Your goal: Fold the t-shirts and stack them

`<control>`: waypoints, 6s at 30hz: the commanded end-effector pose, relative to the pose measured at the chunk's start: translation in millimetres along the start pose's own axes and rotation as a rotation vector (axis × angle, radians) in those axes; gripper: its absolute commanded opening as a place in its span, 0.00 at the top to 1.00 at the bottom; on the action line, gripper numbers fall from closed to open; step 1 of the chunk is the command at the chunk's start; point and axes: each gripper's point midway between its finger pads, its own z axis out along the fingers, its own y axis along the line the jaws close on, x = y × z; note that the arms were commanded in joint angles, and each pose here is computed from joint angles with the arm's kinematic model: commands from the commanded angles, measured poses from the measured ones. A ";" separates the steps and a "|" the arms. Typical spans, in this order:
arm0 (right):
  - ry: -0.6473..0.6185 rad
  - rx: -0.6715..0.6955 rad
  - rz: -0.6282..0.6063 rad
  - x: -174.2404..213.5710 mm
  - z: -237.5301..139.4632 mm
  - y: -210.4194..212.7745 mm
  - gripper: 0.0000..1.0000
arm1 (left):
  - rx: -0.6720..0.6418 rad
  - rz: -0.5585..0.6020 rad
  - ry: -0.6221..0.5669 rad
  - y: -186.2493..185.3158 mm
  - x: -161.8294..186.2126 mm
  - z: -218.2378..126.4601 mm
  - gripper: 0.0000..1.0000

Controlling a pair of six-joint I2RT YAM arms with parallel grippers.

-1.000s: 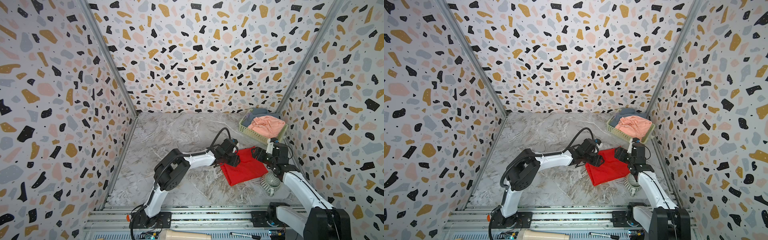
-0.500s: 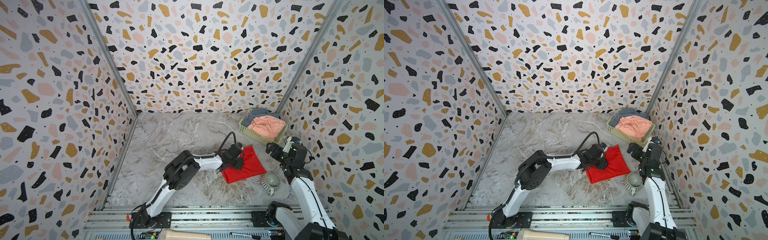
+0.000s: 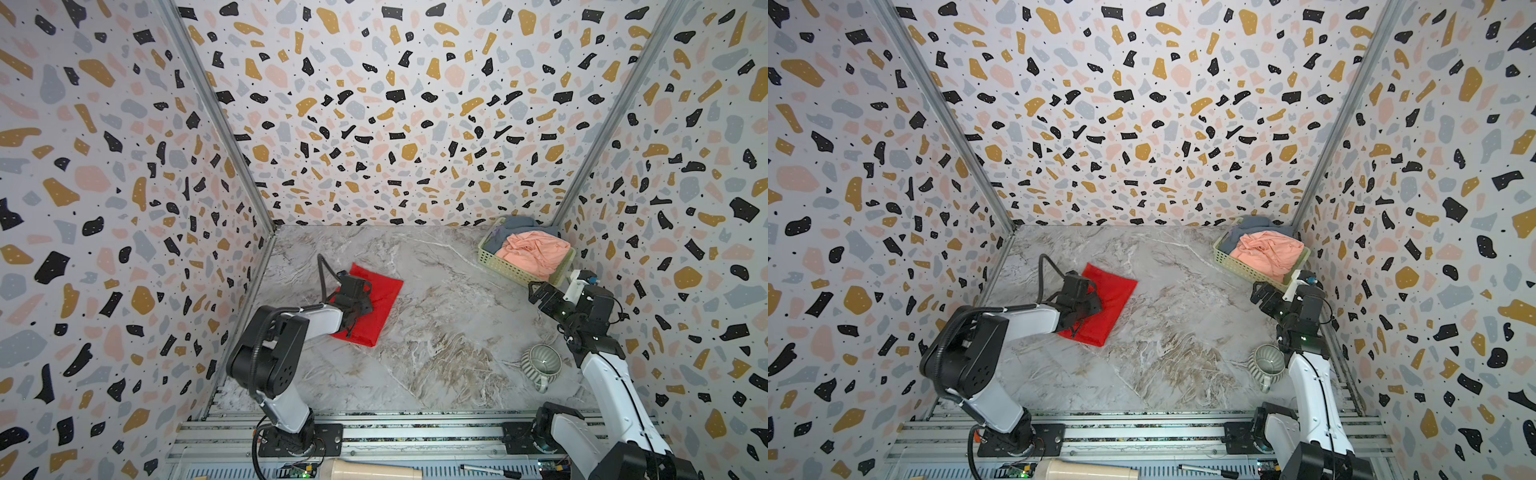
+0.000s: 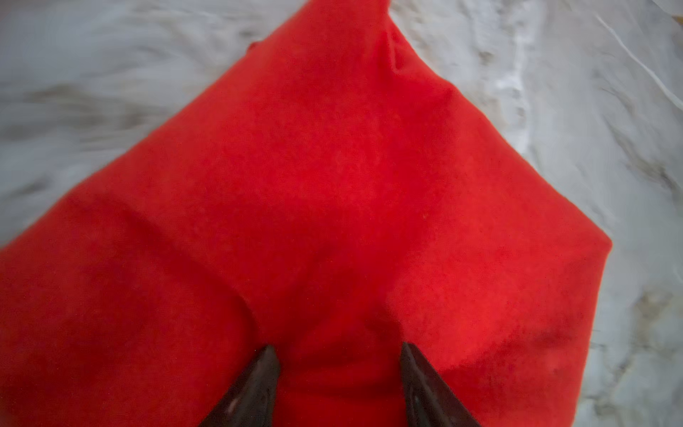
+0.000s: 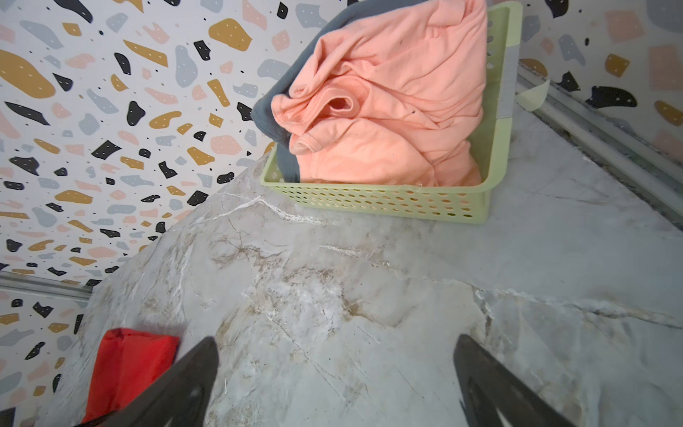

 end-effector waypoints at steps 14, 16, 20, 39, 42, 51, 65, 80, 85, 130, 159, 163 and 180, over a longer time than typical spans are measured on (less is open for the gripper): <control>-0.039 -0.072 -0.015 -25.4 4.7 19.8 0.01 | -0.379 -0.293 0.040 191.3 39.1 -63.2 0.42; -0.038 -0.076 -0.013 -26.0 5.6 20.7 0.01 | -0.413 -0.328 0.025 206.2 39.0 -72.1 0.42; -0.042 -0.082 -0.013 -28.0 5.2 22.5 0.01 | -0.503 -0.410 -0.039 234.1 39.1 -90.0 0.40; -0.039 -0.085 -0.019 -26.5 4.2 23.0 0.01 | -0.387 -0.456 -0.105 218.5 19.1 -87.5 0.41; -0.033 -0.089 -0.016 -24.9 5.0 23.0 0.01 | -0.361 -0.396 -0.172 203.3 -6.5 -102.7 0.41; 0.018 -0.113 -0.006 -14.1 14.9 25.6 0.01 | -0.084 -0.217 -0.128 99.9 -22.8 -105.6 0.27; 0.048 -0.101 -0.010 -4.5 22.1 20.7 0.01 | -0.053 -0.289 0.050 102.8 48.8 -64.8 0.25; 0.065 -0.099 -0.045 -0.2 32.2 21.7 0.01 | -0.116 -0.268 0.003 128.1 37.3 -88.4 0.25; 0.024 0.015 -0.185 -2.3 44.3 22.8 0.01 | 0.042 -0.085 -0.091 74.6 -17.8 -119.6 0.25; -0.329 0.130 -0.583 41.0 76.1 -9.0 0.01 | -0.336 0.251 -0.831 124.0 -102.4 -109.3 0.00; -0.370 0.124 -0.604 48.6 67.2 -7.7 0.01 | -0.381 0.213 -0.858 130.4 -100.7 -117.1 0.00; -0.370 0.124 -0.607 48.6 67.1 -7.4 0.01 | -0.382 0.213 -0.854 130.3 -101.1 -115.8 0.00; -0.368 0.125 -0.605 48.7 68.3 -7.4 0.01 | -0.381 0.212 -0.857 130.5 -100.6 -117.1 0.00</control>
